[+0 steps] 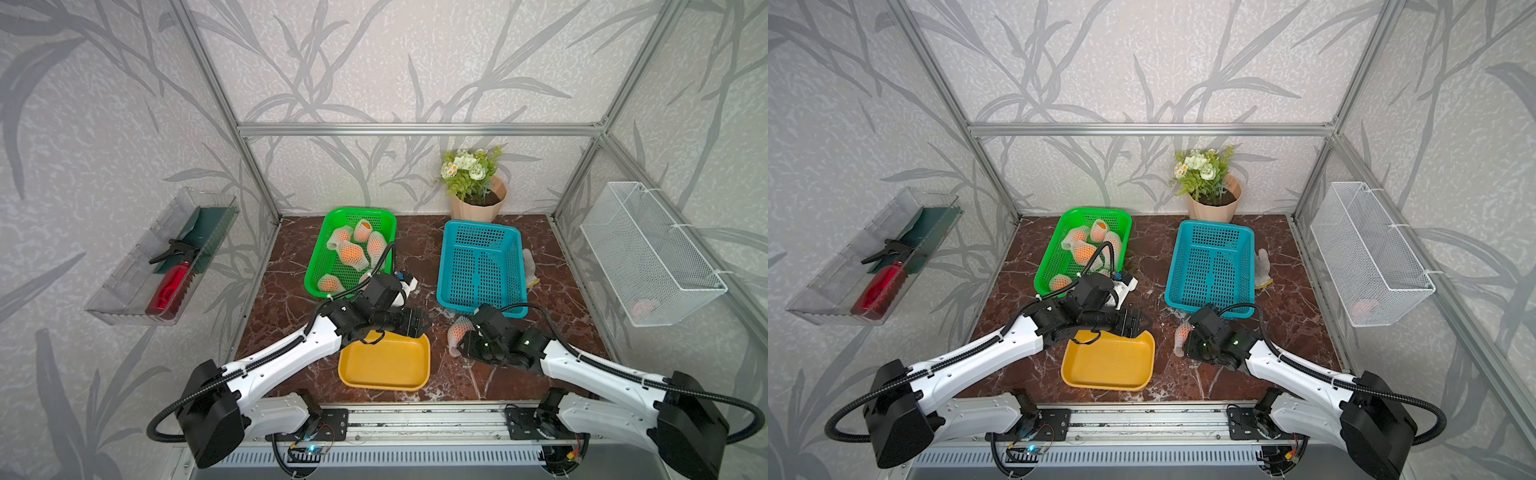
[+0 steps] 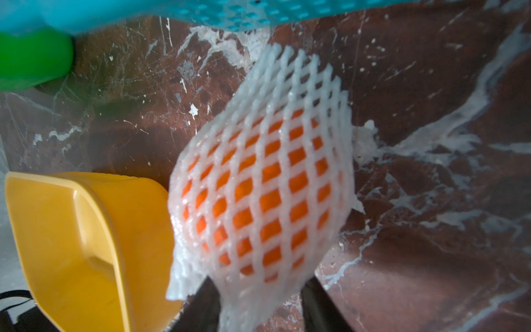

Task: Remove foam nets from oranges
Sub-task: Remove the foam net from the orange.

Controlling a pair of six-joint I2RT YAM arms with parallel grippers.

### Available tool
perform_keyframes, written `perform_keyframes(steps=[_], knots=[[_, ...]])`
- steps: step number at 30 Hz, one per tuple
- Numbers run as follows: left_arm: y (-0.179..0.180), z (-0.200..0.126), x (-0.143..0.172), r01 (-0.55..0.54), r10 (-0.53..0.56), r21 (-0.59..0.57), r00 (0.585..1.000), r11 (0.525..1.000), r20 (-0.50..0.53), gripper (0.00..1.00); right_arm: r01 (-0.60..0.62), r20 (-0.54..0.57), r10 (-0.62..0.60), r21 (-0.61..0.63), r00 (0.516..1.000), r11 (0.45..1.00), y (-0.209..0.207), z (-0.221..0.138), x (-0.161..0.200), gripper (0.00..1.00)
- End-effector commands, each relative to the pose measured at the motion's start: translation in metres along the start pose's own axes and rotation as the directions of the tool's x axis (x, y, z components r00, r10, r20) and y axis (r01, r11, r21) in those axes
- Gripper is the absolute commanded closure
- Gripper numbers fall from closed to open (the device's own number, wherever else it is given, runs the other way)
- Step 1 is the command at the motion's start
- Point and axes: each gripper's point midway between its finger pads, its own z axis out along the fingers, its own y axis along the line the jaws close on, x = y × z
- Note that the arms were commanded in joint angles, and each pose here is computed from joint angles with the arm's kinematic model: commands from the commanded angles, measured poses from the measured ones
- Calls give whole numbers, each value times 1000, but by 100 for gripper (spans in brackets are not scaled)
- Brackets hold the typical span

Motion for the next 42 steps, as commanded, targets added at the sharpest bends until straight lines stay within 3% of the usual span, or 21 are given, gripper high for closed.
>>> perform_keyframes(steps=[1,6,10,16,30,42], knots=[[-8,1,-5,-86,85,24,995,996,46,22,-17,43,18,-15,999,1000,3,-1,-7,71],[-20,13,2,-211,210,33,977,977,23,27,-33,46,35,-44,998,998,8,-5,-8,93],[-33,23,8,-316,316,46,949,948,17,30,-56,48,60,-82,997,995,16,-15,-9,99],[-50,38,12,-411,408,87,912,908,53,33,-154,19,158,-135,987,979,22,-25,-8,100],[-44,81,26,-495,499,91,866,864,-24,29,-285,-63,278,-203,959,937,23,-30,-11,100],[-47,96,15,-673,667,72,740,736,87,22,-306,-120,285,-235,951,923,27,-30,-9,99]])
